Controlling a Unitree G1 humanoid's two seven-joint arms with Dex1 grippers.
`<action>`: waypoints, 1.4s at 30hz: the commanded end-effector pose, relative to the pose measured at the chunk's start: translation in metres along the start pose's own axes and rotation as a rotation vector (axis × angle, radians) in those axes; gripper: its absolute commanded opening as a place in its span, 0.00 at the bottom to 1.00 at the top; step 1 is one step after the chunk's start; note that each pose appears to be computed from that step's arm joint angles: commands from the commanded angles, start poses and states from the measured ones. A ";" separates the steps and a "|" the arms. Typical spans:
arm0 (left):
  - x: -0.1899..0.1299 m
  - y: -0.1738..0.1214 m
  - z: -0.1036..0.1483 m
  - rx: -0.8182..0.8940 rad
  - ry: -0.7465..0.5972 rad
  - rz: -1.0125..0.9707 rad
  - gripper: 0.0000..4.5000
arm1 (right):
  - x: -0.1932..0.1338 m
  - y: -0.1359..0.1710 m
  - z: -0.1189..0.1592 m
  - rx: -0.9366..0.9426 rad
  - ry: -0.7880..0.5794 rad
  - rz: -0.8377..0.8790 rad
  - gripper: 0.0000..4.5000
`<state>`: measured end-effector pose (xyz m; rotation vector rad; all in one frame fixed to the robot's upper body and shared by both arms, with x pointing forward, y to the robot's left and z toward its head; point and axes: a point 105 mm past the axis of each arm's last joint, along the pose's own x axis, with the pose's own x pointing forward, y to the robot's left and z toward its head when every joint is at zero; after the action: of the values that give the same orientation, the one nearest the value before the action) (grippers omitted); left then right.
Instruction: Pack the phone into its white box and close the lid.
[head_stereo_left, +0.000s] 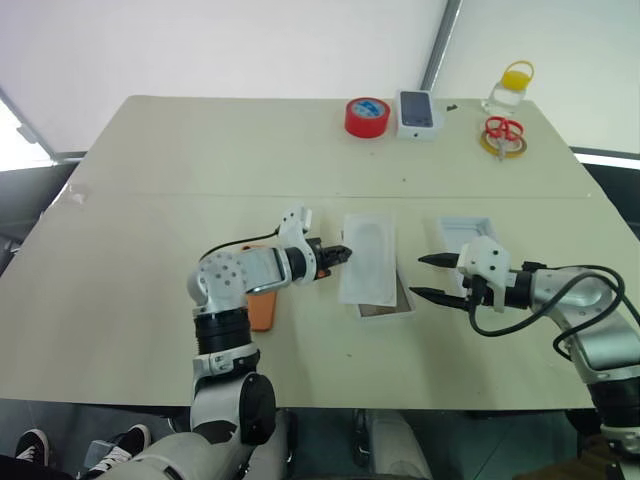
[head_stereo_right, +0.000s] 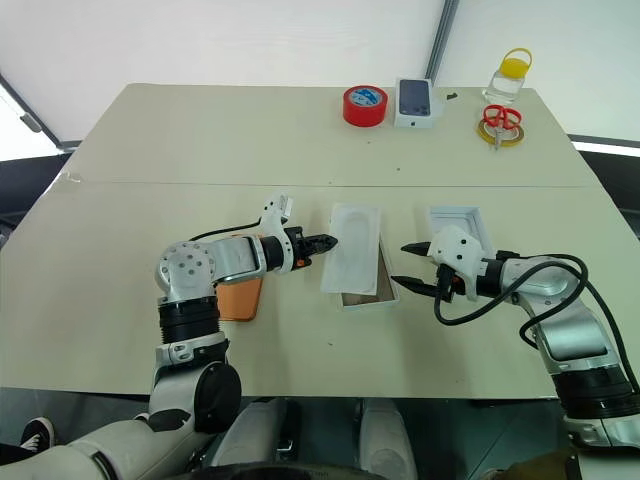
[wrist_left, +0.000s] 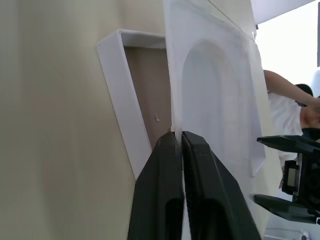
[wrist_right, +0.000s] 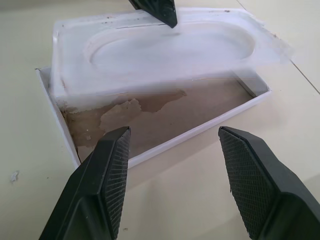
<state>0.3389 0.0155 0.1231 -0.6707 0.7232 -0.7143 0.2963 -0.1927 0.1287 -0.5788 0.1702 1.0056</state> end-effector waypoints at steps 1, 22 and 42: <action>0.005 -0.020 -0.003 0.015 -0.007 -0.082 0.42 | -0.003 -0.003 0.008 -0.038 -0.021 -0.023 0.66; -0.080 0.025 0.073 0.826 -0.389 0.110 0.88 | 0.056 0.004 0.040 -0.069 -0.153 -0.065 0.01; -0.110 0.042 0.063 0.997 -0.454 0.065 0.88 | 0.039 0.032 0.013 -0.272 0.062 0.238 0.01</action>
<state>0.3423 0.1396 0.1472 0.0951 -0.0015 -0.7281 0.2899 -0.1461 0.1015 -0.8336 0.2074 1.2477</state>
